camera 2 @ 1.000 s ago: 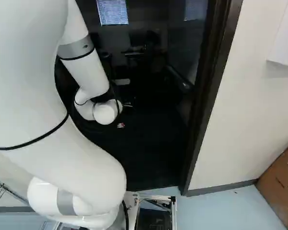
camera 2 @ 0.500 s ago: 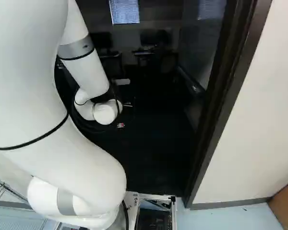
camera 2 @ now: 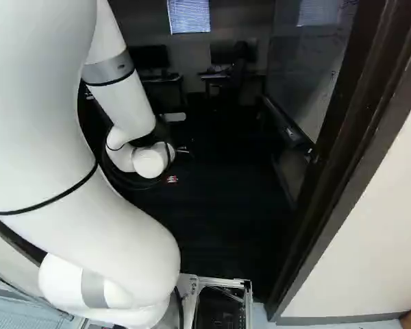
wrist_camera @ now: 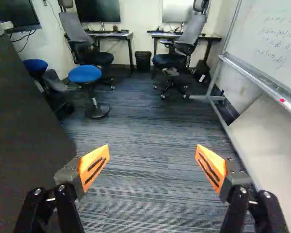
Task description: Open the door and move inside
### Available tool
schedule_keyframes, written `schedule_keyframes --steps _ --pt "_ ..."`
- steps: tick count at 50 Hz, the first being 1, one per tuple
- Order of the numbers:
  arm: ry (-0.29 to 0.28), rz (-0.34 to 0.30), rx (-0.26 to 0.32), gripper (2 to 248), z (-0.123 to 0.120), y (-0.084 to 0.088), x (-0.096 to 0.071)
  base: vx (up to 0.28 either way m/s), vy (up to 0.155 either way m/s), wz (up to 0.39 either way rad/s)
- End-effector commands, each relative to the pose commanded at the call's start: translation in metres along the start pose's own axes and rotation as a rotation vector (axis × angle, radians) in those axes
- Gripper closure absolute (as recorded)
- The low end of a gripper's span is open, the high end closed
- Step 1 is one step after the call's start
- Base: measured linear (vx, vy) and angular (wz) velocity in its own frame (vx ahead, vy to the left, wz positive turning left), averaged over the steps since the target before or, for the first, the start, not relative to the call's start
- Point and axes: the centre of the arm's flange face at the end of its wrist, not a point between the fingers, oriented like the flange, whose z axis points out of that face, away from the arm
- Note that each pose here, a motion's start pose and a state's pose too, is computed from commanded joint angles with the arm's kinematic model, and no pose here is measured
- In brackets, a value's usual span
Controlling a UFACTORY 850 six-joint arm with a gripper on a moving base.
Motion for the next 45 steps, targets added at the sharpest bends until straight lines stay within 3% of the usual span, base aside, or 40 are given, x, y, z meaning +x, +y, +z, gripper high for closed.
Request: schedule_keyframes --steps 45 --pt "0.000 0.000 0.000 3 0.0000 0.0000 0.0000 0.172 0.002 -0.010"
